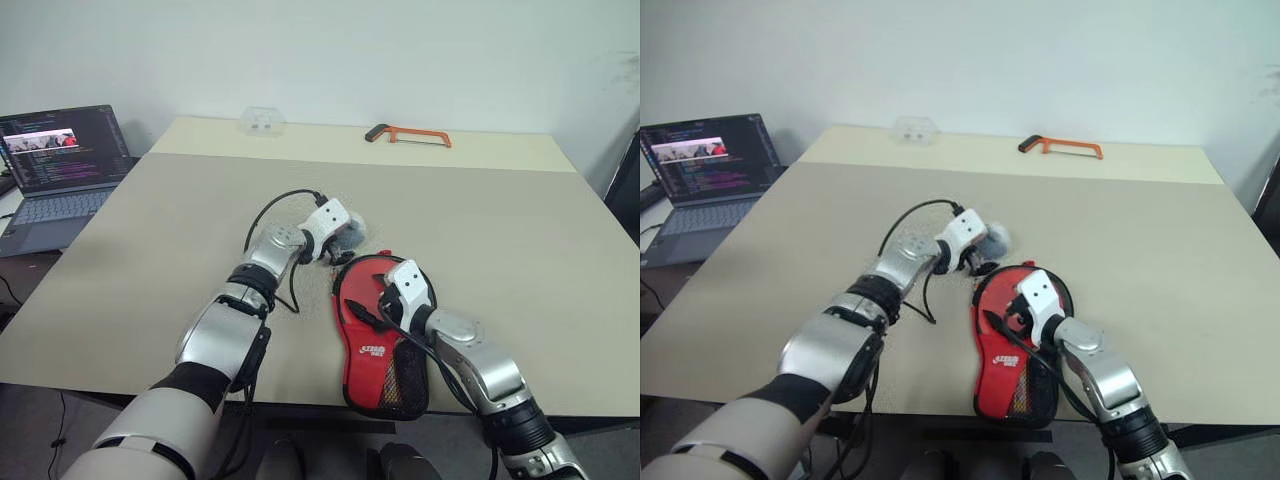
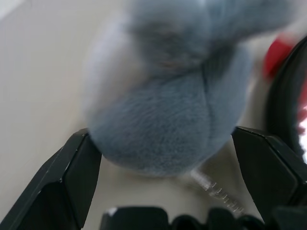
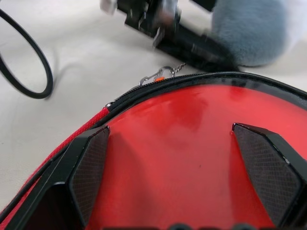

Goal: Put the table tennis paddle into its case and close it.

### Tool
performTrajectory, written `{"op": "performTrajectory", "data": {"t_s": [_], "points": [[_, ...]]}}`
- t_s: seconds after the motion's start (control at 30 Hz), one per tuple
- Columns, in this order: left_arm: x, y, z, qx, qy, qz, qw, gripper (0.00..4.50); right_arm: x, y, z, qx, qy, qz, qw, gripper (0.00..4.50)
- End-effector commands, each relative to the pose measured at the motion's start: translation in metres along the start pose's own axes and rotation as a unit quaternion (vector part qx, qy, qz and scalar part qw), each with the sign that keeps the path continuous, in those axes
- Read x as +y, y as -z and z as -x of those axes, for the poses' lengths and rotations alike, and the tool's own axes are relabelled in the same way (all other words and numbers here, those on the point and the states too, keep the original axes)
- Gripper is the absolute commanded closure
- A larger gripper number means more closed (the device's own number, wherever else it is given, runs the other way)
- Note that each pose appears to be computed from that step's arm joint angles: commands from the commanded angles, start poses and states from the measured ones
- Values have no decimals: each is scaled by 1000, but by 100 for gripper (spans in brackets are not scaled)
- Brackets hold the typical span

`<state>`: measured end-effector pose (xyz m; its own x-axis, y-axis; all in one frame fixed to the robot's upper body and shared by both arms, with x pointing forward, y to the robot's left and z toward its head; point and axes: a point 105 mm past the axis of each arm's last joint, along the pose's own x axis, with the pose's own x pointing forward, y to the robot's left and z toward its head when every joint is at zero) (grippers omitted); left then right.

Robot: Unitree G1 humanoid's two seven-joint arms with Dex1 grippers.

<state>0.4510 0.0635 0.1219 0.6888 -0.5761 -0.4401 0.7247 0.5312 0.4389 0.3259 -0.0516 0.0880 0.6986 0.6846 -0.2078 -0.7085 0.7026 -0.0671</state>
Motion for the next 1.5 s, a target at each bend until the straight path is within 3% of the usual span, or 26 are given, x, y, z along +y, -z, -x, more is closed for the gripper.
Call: {"op": "performTrajectory", "data": {"t_s": [0.03,0.27,0.4,0.47,0.67,1.03,1.13,1.2,1.5], "points": [[3,-8,-5,10,-29,-3,1000,54,6,25,2,45,-4,-23,999,0],[3,-20,-11,12,-55,-6,998,297,5,41,1,95,1,-19,995,0],[16,-28,-8,25,-98,-38,994,405,7,55,1,131,-5,4,991,0],[24,-40,-6,15,-125,-53,991,435,10,56,-1,133,-8,5,991,0],[29,-81,-6,-22,-173,-140,975,437,20,51,-9,127,-24,11,992,0],[-15,-132,-26,-78,-191,-282,937,437,33,48,-10,127,-50,22,990,0],[-30,-147,-29,-112,-190,-288,932,437,36,49,-11,129,-52,22,990,0],[-38,-154,-30,-142,-172,-235,946,437,38,49,-11,130,-55,24,990,0],[-44,-101,-36,-75,-64,-236,967,437,32,48,-15,133,-62,30,989,0]]}}
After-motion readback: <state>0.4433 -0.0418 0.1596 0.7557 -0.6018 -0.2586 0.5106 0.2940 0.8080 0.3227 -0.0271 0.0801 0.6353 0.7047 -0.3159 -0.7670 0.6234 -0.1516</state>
